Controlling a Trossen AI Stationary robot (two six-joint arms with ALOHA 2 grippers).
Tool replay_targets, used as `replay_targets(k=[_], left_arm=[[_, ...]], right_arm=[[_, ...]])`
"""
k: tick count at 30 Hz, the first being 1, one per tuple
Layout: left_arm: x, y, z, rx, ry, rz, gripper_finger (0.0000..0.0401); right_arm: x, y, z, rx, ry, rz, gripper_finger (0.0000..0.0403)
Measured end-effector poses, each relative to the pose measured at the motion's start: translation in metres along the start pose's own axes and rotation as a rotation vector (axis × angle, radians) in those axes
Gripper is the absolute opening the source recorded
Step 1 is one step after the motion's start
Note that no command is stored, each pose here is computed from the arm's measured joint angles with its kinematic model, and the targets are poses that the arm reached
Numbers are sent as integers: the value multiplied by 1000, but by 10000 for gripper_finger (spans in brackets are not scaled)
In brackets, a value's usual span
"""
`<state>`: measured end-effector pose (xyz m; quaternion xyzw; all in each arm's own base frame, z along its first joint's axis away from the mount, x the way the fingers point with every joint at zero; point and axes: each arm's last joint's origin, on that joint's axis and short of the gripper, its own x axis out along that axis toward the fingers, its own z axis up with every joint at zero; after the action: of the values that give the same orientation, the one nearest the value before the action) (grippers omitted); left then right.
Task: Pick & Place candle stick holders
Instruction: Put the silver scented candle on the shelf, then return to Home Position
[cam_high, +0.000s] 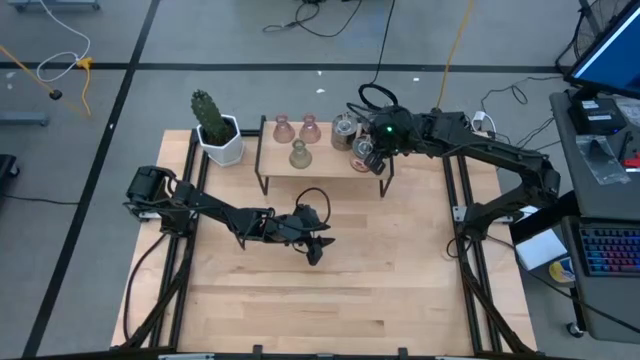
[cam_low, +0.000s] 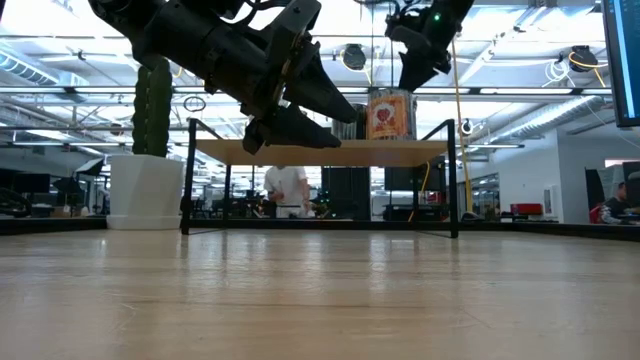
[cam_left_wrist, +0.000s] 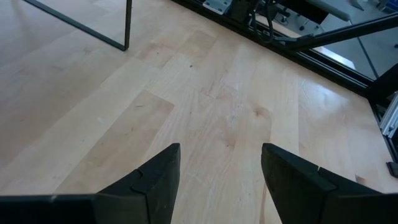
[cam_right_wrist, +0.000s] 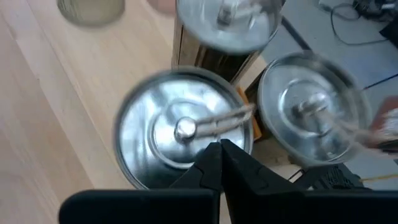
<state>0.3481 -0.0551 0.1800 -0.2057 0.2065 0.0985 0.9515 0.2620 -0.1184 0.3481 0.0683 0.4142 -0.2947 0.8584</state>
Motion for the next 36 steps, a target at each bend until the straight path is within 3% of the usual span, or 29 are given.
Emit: replay_targets(k=[8,11,16,21,36], left_arm=[[-1,0,1,-5,-2,-4,223],[-8,-4,9,17,-3,-62,223],[-38,-11,38,101,-103,-135,223],[-78,-6,54,166,-173,-101,223],[-165,22,16,162,-302,-108,223]], right_arm=[[-40,1,0,47,-150,40,0],[-64,1,-5,48,-204,82,0],[-107,1,-24,20,-269,139,0],[-135,-1,-50,4,-349,198,0],[-112,-9,-146,100,-501,292,0]])
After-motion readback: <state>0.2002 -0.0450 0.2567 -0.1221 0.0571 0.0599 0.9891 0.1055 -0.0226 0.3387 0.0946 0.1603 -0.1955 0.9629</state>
